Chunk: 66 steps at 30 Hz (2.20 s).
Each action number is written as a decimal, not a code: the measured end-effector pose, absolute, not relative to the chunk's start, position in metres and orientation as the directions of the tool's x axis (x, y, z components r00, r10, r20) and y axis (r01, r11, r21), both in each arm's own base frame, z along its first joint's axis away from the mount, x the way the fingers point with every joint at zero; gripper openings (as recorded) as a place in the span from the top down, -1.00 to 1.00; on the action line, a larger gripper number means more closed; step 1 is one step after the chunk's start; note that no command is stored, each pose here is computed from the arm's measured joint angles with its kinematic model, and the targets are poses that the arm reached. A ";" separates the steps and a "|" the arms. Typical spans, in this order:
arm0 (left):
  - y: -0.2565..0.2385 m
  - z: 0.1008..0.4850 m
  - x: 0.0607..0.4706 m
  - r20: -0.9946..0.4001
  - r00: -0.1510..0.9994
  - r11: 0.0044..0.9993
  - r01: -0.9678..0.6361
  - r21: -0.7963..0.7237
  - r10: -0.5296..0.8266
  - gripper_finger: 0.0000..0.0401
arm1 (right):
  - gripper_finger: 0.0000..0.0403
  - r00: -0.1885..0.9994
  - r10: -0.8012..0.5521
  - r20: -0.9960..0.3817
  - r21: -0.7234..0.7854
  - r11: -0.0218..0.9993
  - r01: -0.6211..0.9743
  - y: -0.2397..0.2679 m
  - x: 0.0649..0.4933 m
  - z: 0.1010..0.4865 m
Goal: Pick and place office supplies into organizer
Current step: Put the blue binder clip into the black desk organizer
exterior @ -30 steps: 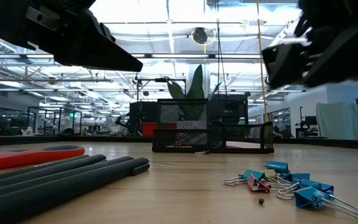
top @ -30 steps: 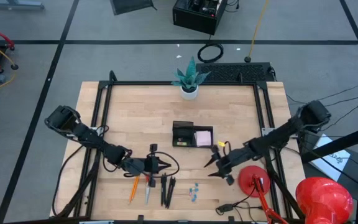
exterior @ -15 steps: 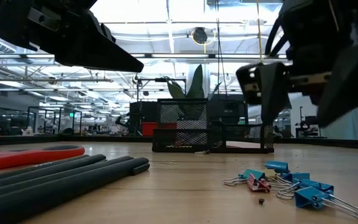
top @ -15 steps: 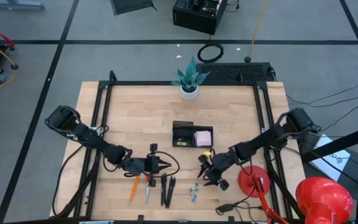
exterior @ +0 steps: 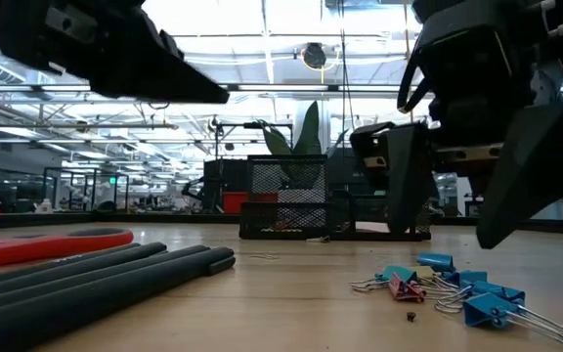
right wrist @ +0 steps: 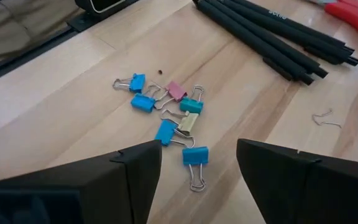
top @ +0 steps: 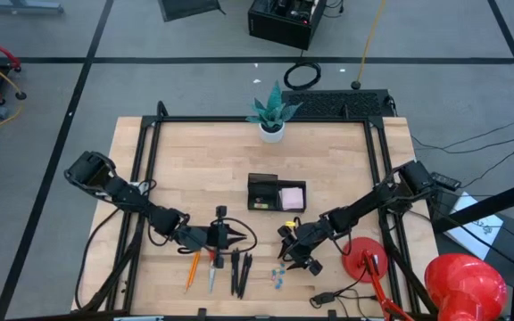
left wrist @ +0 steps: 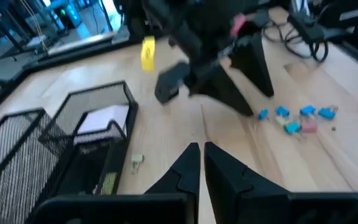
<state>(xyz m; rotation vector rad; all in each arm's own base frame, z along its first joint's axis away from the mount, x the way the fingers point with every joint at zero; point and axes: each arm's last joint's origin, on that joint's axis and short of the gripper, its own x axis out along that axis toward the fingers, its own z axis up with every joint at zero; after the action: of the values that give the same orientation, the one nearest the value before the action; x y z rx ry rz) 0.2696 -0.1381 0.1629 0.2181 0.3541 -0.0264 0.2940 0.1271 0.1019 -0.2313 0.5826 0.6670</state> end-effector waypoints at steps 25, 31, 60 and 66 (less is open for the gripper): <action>-0.136 0.165 0.272 -0.325 0.946 0.975 0.056 0.215 0.017 0.81 | 0.23 0.633 0.498 -0.593 0.006 0.789 -0.615 0.122 0.299 0.082; -0.136 0.165 0.272 -0.325 0.946 0.976 0.054 0.209 0.017 0.81 | 0.53 0.632 0.496 -0.596 -0.008 0.782 -0.623 0.122 0.299 0.082; -0.134 0.164 0.272 -0.341 0.940 0.983 0.037 0.180 0.027 0.81 | 0.68 0.957 0.077 -0.280 -0.229 0.963 -0.144 0.105 0.285 0.201; -0.134 0.162 0.271 -0.357 0.934 0.982 0.039 0.185 0.030 0.81 | 0.66 0.951 0.052 -0.303 -0.181 0.977 -0.111 0.100 0.291 0.191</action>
<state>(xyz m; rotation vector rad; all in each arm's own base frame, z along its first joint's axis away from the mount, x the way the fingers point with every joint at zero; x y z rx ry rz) 0.2714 -0.1337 0.1619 0.1914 0.3671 -0.0046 0.2912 0.1005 0.1909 -0.1980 0.3022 0.0830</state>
